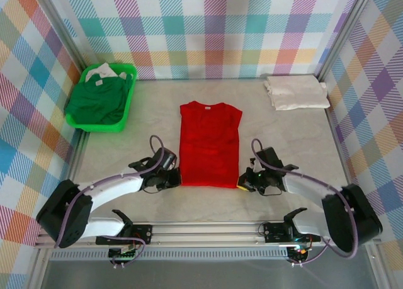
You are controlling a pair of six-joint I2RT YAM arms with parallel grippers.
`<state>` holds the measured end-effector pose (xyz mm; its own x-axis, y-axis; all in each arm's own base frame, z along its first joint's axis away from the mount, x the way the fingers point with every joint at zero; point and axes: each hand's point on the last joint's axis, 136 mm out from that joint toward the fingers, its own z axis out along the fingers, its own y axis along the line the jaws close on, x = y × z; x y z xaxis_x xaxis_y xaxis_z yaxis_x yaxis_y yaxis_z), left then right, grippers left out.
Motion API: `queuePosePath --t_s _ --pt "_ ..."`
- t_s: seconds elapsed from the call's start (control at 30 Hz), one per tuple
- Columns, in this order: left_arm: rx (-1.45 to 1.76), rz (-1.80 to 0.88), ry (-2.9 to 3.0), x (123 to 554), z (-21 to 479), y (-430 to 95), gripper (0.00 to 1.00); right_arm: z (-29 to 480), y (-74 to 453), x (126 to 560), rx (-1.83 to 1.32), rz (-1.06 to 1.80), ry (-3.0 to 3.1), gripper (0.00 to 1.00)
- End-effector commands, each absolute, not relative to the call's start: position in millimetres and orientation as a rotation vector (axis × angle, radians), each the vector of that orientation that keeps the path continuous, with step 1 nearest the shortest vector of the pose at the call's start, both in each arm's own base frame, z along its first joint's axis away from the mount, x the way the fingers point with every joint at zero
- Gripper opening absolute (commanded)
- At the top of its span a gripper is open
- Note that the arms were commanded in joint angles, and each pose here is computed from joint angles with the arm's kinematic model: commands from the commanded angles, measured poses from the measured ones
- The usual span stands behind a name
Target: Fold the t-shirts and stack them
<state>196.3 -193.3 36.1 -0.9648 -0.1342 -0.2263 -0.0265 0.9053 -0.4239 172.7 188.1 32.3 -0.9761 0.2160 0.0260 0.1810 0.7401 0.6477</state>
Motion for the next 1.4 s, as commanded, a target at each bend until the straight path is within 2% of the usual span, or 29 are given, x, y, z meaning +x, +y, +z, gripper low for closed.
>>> queuePosePath --t_s 0.0,0.17,0.33,0.57,0.8,0.97,1.37 --pt "-0.079 -0.614 2.833 171 36 -189 0.0 35 185 145 0.284 1.057 2.915 0.0" --pt "-0.09 -0.67 2.779 154 49 -190 0.0 45 176 128 0.312 1.09 2.851 0.0" --pt "-0.066 -0.682 2.63 172 95 -190 0.0 80 170 152 0.28 0.994 2.729 0.0" --pt "-0.145 -0.783 2.482 235 145 -202 0.0 132 184 219 0.225 0.915 2.583 0.0" --pt "-0.174 -0.697 2.409 322 175 -194 0.0 160 187 307 0.22 0.865 2.485 0.0" --pt "-0.156 -0.709 2.358 378 198 -198 0.0 179 191 354 0.199 0.864 2.441 0.0" --pt "-0.124 -0.716 2.386 459 190 -200 0.0 182 183 437 0.228 0.817 2.418 0.0"
